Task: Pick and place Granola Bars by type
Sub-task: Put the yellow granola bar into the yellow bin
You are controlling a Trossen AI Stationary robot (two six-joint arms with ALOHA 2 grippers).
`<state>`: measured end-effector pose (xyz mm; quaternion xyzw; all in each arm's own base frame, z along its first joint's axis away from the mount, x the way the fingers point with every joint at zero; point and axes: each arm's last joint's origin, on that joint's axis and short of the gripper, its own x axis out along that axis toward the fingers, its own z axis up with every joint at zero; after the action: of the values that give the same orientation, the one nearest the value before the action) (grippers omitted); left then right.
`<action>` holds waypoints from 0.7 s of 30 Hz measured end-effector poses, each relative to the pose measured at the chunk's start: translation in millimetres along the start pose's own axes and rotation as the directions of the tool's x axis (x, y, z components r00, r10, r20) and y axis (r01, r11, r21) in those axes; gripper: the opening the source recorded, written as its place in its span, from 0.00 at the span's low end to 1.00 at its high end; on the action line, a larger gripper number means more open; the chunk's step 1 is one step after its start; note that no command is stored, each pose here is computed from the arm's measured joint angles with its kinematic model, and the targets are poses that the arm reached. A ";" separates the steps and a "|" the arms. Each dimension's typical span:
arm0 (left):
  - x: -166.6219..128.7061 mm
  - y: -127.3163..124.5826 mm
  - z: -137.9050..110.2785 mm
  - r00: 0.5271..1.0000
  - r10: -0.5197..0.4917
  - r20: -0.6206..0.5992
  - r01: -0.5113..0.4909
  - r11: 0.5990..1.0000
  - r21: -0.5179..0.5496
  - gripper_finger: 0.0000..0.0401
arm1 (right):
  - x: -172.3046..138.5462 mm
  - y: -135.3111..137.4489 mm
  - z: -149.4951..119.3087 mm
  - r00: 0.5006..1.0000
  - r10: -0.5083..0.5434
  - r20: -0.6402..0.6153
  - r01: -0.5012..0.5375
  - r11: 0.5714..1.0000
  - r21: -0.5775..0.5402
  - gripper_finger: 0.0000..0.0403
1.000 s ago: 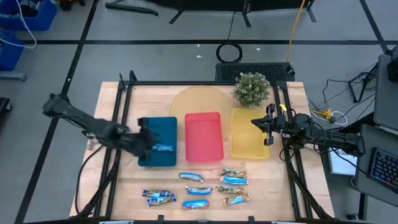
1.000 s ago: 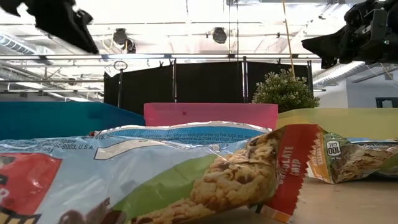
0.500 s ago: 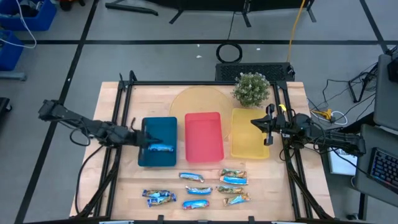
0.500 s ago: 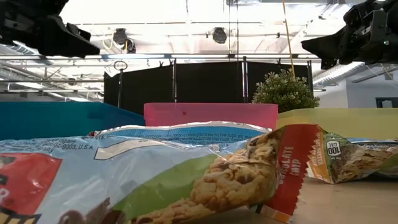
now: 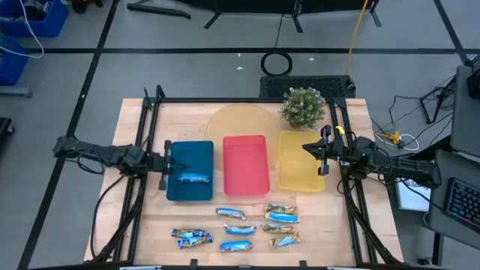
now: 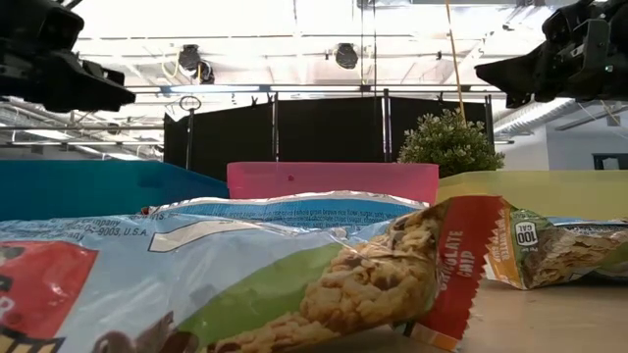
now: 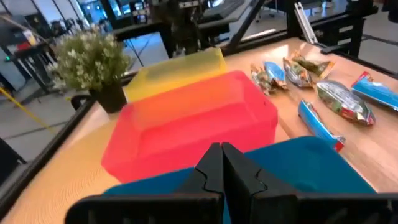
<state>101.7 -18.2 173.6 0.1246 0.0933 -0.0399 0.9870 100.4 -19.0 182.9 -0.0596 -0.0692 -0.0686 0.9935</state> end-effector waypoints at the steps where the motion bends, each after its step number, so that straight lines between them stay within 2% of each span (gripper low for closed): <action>1: -0.6 -0.1 -0.8 1.000 0.000 -0.007 0.000 1.000 -0.005 0.01 | 0.1 0.0 -0.2 1.000 0.000 -0.002 0.000 1.000 0.000 0.00; 6: 2.1 -3.1 -12.5 0.999 0.006 -0.046 -0.005 1.000 0.015 0.01 | 1.3 0.2 -2.3 1.000 0.003 -0.024 -0.002 1.000 0.023 0.00; 13: 4.1 -1.9 -12.8 0.998 0.055 -0.033 -0.056 0.998 -0.009 0.03 | 4.6 0.9 -11.9 0.992 0.016 -0.124 -0.011 0.999 0.038 0.00; 18: 4.4 -0.8 -13.2 0.995 0.092 -0.043 -0.094 0.995 -0.036 0.05 | 7.7 1.9 -6.9 0.996 0.042 -0.074 -0.039 0.998 0.046 0.00; 21: 5.6 -1.3 -14.5 0.994 0.089 -0.060 -0.092 0.995 -0.046 0.04 | 11.5 8.6 -11.2 0.977 0.107 -0.186 -0.104 0.994 0.029 0.00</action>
<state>104.6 -16.1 158.4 0.1055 0.1169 0.0107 0.9875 114.4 -13.5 172.7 -0.0470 0.0272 -0.0205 0.9983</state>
